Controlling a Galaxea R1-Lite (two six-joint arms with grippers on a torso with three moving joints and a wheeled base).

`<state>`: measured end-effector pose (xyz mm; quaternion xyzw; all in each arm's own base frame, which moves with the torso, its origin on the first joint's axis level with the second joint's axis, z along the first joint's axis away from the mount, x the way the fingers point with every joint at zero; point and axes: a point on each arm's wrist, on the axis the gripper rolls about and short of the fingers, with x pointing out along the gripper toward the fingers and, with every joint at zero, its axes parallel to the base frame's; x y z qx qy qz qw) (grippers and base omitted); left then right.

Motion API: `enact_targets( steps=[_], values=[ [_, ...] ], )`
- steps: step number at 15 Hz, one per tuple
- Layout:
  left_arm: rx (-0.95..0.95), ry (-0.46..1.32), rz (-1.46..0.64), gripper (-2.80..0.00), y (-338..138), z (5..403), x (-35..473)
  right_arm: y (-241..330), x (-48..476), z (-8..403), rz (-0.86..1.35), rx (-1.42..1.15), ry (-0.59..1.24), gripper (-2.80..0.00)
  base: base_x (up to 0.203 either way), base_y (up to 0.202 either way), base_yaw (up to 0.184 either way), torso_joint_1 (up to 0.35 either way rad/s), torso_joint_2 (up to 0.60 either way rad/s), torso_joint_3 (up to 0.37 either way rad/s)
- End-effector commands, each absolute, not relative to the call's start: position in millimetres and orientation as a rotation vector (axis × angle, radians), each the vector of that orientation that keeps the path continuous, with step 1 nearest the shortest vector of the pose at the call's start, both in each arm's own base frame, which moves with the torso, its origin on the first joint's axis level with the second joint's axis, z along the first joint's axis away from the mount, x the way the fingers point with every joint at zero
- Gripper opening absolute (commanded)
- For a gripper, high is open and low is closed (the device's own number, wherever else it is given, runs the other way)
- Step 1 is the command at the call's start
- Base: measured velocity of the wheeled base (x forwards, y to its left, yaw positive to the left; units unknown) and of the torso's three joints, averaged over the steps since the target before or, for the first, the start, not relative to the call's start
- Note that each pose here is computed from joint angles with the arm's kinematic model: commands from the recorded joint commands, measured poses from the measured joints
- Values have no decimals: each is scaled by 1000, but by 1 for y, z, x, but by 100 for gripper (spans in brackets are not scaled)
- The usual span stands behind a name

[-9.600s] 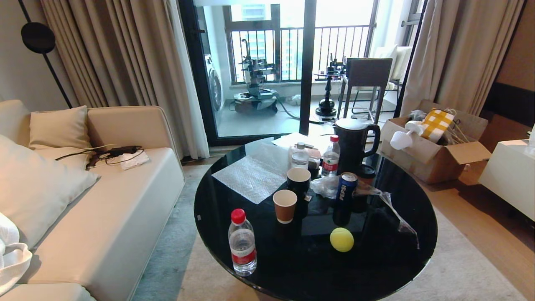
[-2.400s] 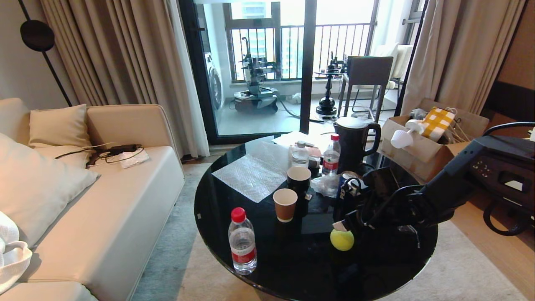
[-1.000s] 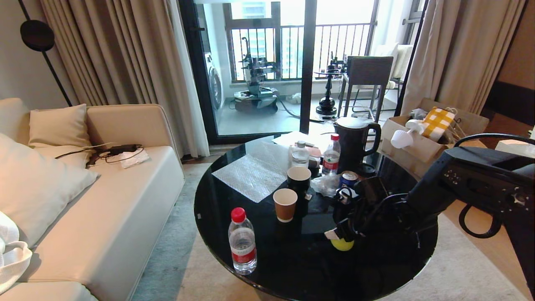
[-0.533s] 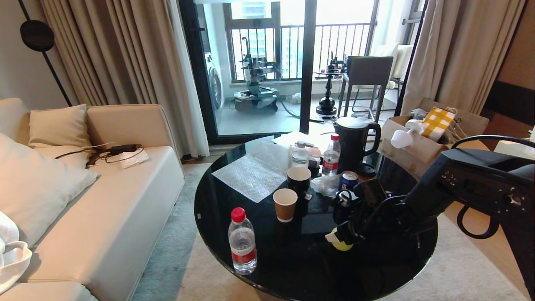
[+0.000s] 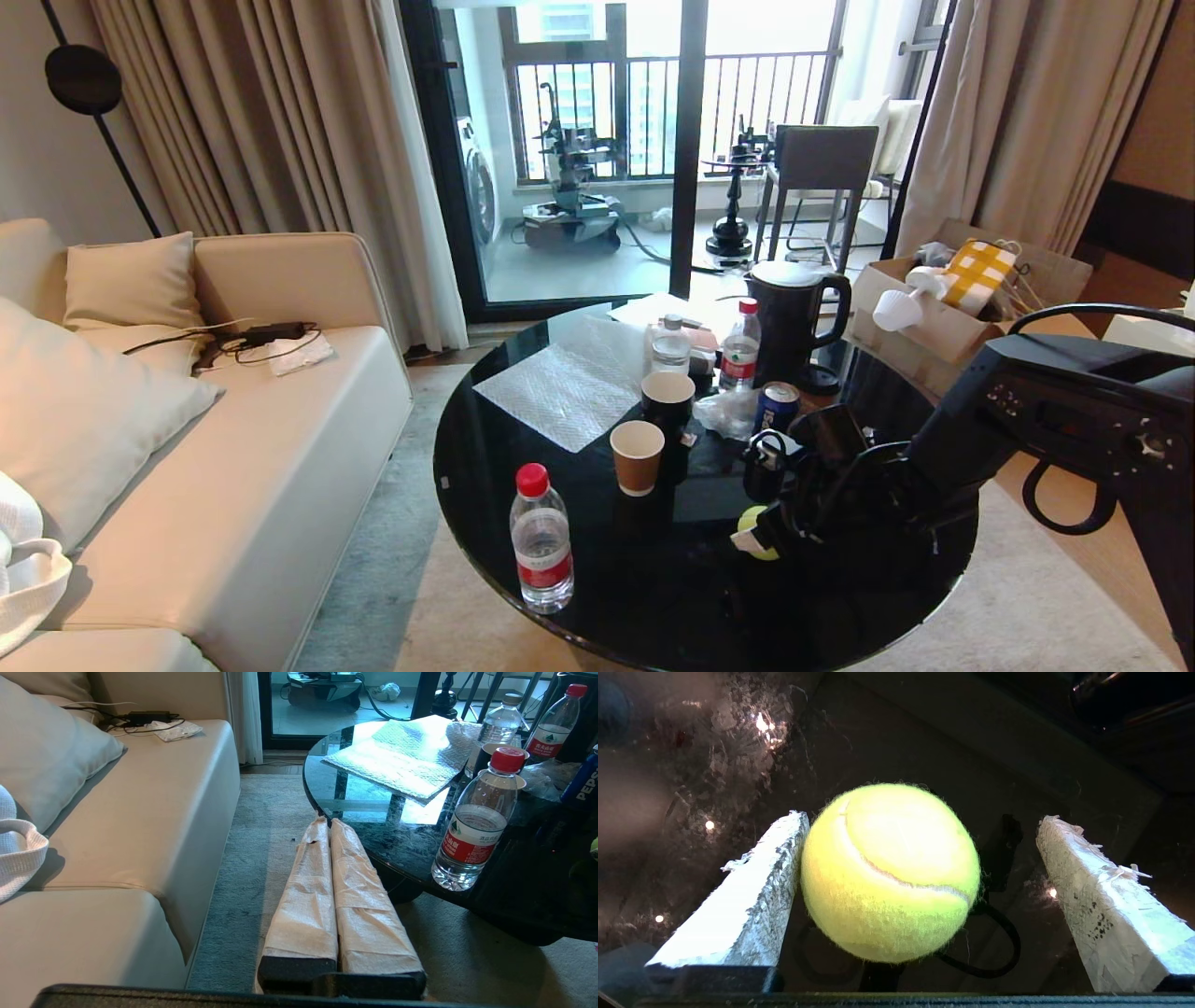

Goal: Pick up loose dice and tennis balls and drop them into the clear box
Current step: Pick up the ball on the table

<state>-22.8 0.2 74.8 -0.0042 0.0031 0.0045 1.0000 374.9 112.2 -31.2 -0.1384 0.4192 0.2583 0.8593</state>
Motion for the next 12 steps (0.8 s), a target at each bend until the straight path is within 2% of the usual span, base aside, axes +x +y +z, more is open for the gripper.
enact_targets(
  steps=[1,3,4,5,12],
  values=[
    [-9,6,9,-280,0,75,-23,112,374,-31,545,-293,879,0,0,0,0,0,0,0],
    [-9,6,9,-280,0,75,-23,112,375,-33,546,-298,877,0,0,0,0,0,0,0],
    [-9,6,9,-280,0,75,-23,112,375,-33,549,-310,874,-152,0,0,0,0,0,0],
    [-9,6,9,-280,0,75,-23,112,376,-34,542,-333,873,-280,0,0,0,0,0,0],
    [-9,6,9,-280,0,75,-23,111,374,-32,540,-332,873,-280,0,0,0,0,0,0]
  ],
)
